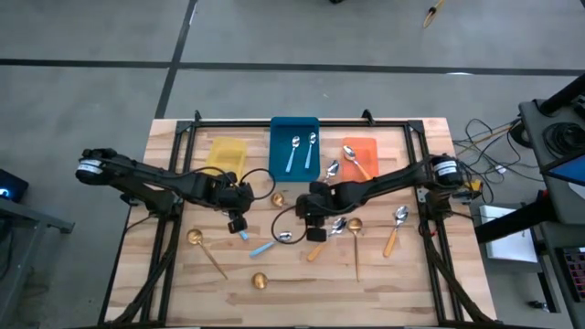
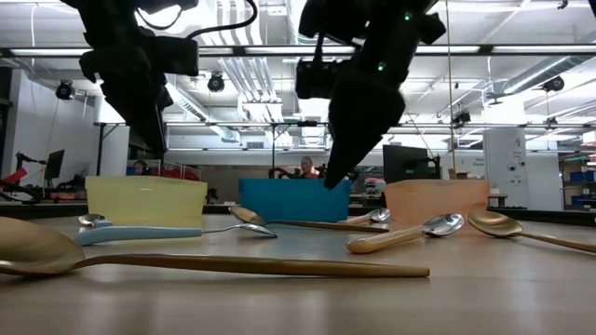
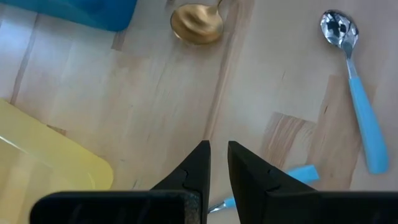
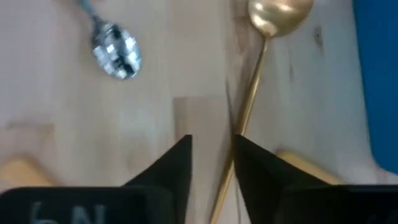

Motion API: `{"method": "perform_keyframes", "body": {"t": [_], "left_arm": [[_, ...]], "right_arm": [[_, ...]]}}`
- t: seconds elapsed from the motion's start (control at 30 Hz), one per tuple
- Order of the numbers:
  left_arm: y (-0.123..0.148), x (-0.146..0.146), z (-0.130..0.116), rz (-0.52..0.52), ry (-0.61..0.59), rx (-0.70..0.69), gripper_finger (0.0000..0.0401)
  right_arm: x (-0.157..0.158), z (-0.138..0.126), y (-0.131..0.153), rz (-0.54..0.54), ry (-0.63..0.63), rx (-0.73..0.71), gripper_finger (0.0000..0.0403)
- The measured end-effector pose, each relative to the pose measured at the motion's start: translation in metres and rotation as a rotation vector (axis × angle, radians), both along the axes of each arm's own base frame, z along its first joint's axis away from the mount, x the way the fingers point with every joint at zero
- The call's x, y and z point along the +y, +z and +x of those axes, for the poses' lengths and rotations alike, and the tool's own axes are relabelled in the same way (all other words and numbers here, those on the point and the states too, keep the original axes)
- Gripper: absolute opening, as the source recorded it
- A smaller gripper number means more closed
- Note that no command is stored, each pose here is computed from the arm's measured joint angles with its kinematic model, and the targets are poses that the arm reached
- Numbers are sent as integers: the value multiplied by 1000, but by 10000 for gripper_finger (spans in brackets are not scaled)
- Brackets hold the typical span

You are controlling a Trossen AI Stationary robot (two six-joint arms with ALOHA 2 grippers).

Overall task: Sort silverware by color (type)
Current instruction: Put the gold spoon into the yellow bin

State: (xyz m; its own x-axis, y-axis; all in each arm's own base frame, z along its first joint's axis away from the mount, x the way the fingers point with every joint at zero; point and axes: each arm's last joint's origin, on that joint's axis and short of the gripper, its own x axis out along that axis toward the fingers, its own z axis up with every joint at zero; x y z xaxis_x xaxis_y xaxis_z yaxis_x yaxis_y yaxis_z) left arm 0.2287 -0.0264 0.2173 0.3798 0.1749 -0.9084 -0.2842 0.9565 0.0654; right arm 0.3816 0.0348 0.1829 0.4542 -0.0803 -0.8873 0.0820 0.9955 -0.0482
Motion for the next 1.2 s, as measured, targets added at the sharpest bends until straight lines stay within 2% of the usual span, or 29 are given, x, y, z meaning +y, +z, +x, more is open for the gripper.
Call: {"method": "perform_keyframes", "body": {"t": [0.17,0.3,0.43,0.67,0.97,1.2], "left_arm": [[0,-2,0,1,-14,-2,38],[0,-3,1,0,-15,-10,38],[1,-3,2,-2,-17,-25,38],[2,-3,3,16,-9,-45,38],[3,-2,5,66,4,-70,38],[3,-1,6,89,4,-76,38]], "right_arm": [[-2,6,-11,-52,-41,-9,153],[-4,8,-26,-127,-68,29,152],[-4,11,-42,-139,-59,65,143],[-4,14,-58,-142,-60,95,111],[-16,20,-68,-88,-93,76,20],[-18,21,-59,-107,-61,43,15]]}}
